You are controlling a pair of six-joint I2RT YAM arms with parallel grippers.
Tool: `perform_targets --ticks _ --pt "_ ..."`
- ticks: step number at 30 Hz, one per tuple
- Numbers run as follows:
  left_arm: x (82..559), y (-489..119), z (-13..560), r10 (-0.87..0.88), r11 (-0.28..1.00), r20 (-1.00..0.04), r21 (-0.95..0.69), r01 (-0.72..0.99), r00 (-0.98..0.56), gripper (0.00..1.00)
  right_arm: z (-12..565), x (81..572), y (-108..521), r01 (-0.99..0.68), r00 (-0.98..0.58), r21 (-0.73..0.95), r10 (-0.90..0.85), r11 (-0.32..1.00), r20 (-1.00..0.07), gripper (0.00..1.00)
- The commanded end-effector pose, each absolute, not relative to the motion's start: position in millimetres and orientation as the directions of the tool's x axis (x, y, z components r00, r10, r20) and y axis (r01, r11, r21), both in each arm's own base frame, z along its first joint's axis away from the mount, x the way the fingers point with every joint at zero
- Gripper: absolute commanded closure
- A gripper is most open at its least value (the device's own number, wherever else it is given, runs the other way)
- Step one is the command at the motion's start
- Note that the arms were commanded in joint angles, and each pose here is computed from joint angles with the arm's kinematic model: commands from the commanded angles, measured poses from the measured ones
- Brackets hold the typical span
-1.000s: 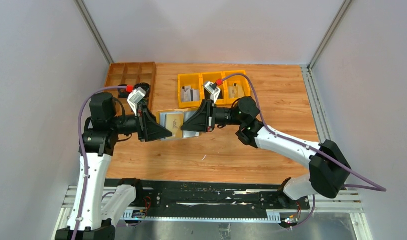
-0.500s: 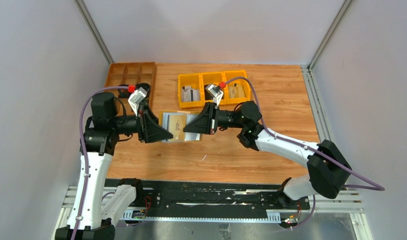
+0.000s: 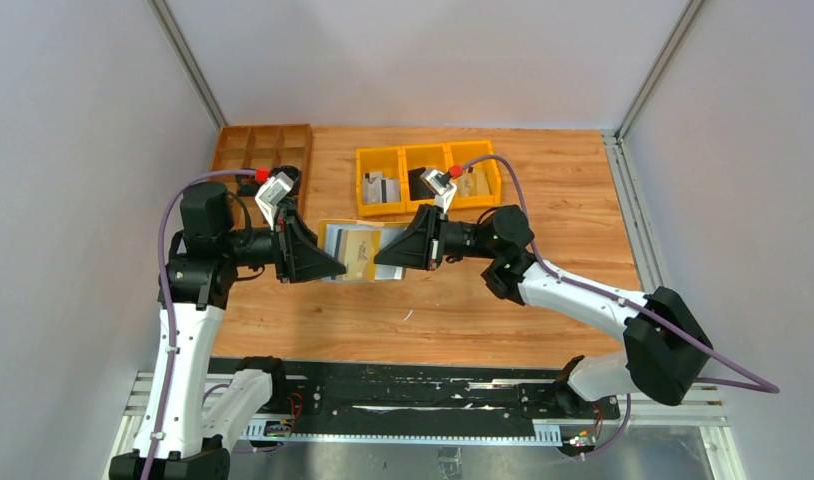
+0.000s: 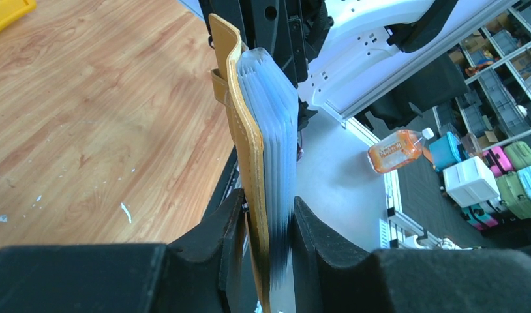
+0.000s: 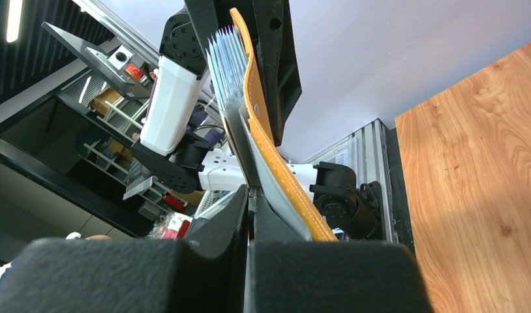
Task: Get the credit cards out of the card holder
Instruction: Remove the credit card from the card holder.
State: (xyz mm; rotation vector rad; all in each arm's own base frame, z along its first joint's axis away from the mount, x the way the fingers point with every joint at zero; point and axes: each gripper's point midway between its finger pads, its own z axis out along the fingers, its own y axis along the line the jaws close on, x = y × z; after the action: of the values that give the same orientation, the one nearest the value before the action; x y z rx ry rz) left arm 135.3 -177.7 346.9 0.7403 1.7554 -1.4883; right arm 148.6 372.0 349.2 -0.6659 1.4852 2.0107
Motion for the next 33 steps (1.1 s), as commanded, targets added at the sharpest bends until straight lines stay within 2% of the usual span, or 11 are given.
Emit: perform_targets --ticks 1,3,4,6,7,8,11,18,22,25,33 --pt "120 -179 365 -0.009 0.109 -0.825 -0.562 0.82 -0.565 0.8 351 152 366 -0.696 -0.716 0.677 0.165 -0.238 -0.678 1.0" --pt "122 -179 364 -0.011 0.118 -0.825 -0.562 0.819 -0.565 0.82 357 150 366 -0.699 -0.713 0.667 0.169 -0.258 -0.681 1.0" --pt "123 -179 363 -0.012 0.125 -0.825 -0.562 0.818 -0.565 0.85 361 149 365 -0.699 -0.712 0.663 0.17 -0.267 -0.682 0.97" --pt "128 -179 361 -0.021 0.157 -0.822 -0.565 0.81 -0.57 0.94 365 148 366 -0.698 -0.712 0.661 0.172 -0.275 -0.681 0.76" --pt "132 -178 360 -0.027 0.183 -0.822 -0.563 0.806 -0.568 0.99 369 147 367 -0.703 -0.707 0.653 0.179 -0.283 -0.684 0.69" --pt "136 -178 359 -0.032 0.203 -0.822 -0.562 0.802 -0.568 1.0 372 147 369 -0.706 -0.704 0.647 0.184 -0.288 -0.686 0.63" --pt "137 -178 358 -0.034 0.207 -0.818 -0.568 0.796 -0.574 1.0 377 148 373 -0.705 -0.704 0.643 0.189 -0.299 -0.684 0.58" --pt "130 -178 366 -0.03 0.185 -0.829 -0.553 0.812 -0.558 1.0 380 152 381 -0.687 -0.72 0.647 0.188 -0.33 -0.668 0.65" --pt "128 -178 367 -0.029 0.179 -0.831 -0.551 0.815 -0.555 1.0 380 151 381 -0.676 -0.729 0.65 0.186 -0.348 -0.659 0.81" --pt "129 -178 368 -0.03 0.181 -0.832 -0.549 0.816 -0.554 1.0 381 149 380 -0.668 -0.734 0.646 0.184 -0.369 -0.654 1.0" --pt "145 -176 367 -0.056 0.265 -0.841 -0.532 0.804 -0.538 1.0 366 166 352 -0.669 -0.739 0.67 0.194 -0.321 -0.645 1.0"
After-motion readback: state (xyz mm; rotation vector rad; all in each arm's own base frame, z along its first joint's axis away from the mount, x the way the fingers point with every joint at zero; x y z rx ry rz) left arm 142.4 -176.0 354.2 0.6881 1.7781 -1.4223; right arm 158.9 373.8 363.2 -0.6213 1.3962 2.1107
